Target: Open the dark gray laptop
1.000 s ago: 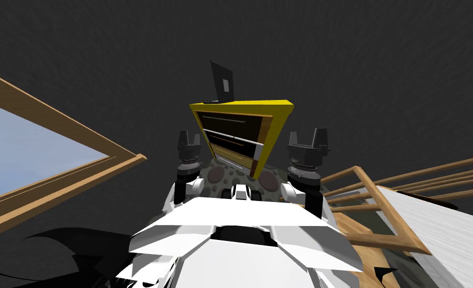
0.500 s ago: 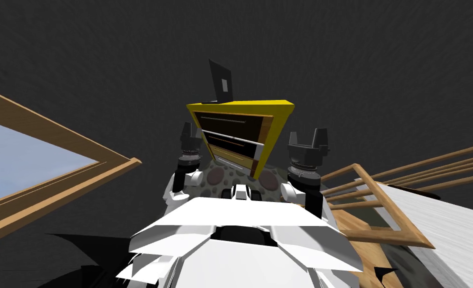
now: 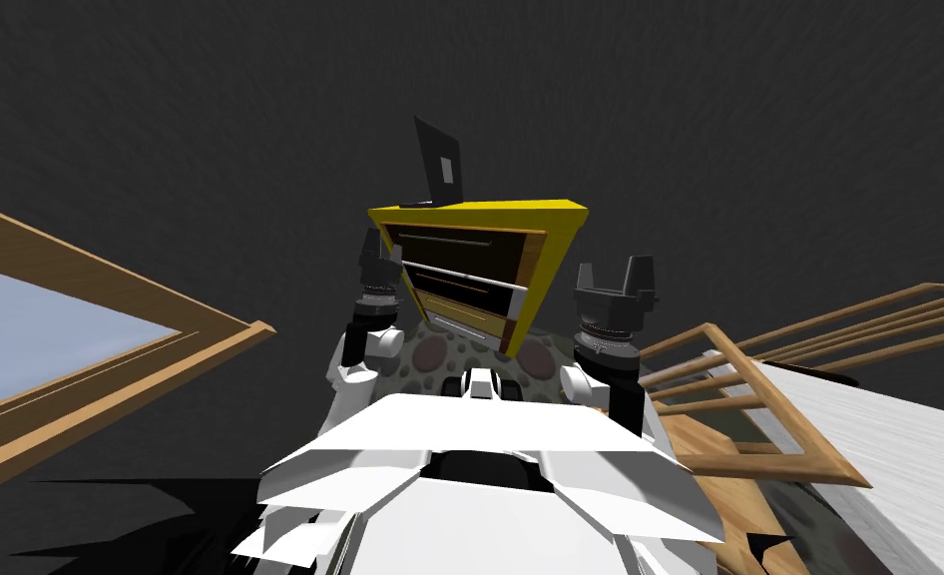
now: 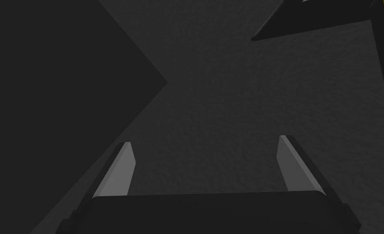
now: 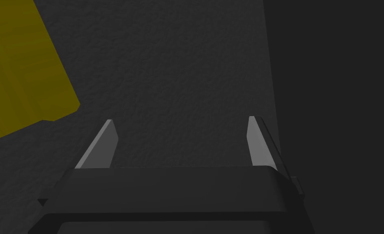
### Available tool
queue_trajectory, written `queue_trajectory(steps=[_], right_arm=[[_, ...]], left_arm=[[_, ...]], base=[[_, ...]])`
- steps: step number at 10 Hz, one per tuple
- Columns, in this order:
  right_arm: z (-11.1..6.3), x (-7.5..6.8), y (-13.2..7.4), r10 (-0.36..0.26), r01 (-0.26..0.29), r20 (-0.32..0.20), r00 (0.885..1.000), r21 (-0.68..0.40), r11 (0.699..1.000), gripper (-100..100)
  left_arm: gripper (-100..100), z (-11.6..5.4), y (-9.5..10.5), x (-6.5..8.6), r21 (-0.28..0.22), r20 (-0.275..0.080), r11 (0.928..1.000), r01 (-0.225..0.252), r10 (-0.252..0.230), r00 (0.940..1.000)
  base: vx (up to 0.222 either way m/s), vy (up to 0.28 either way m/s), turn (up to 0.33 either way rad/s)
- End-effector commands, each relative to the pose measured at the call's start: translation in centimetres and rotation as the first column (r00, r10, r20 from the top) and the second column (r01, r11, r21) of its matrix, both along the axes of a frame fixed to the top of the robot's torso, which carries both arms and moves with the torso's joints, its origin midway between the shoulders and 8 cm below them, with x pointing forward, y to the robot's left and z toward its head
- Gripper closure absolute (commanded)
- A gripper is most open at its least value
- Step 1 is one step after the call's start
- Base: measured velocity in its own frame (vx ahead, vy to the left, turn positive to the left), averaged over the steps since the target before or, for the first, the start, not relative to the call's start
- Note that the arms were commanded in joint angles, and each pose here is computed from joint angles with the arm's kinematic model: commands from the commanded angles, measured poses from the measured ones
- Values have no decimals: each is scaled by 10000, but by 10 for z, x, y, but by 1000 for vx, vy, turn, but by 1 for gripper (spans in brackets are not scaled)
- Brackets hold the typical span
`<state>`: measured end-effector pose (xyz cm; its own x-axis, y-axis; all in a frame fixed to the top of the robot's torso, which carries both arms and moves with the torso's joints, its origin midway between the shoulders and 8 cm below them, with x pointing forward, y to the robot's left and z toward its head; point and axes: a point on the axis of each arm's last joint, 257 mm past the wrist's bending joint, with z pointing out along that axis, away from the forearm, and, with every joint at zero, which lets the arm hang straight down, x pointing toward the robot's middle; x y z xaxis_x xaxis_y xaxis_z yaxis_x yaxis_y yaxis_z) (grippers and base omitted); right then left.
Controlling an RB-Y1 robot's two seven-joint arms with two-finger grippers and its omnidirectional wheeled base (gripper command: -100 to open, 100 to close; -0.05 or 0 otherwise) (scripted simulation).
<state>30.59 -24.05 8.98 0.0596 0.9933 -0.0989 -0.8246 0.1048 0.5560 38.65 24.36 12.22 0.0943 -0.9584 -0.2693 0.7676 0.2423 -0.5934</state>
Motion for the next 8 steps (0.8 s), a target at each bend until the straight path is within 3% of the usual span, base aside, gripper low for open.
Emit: queue_trajectory(steps=[1,5,6,8], right_arm=[[0,0,0,0,0,0,10000,0,10000,0],[0,0,0,0,0,0,10000,0,10000,0],[0,0,0,0,0,0,10000,0,10000,0],[0,0,0,0,0,0,10000,0,10000,0]], left_arm=[[-100,14,-1,12,23,-3,10000,43,-43,10000],[-100,39,-3,33,34,-168,9999,163,-162,9997],[-100,43,-4,33,35,-90,9998,192,-191,9998],[-100,55,-5,46,70,-276,9996,291,-289,9992]], base=[[15,49,-33],[19,47,-67],[18,31,-36],[22,41,-86]])
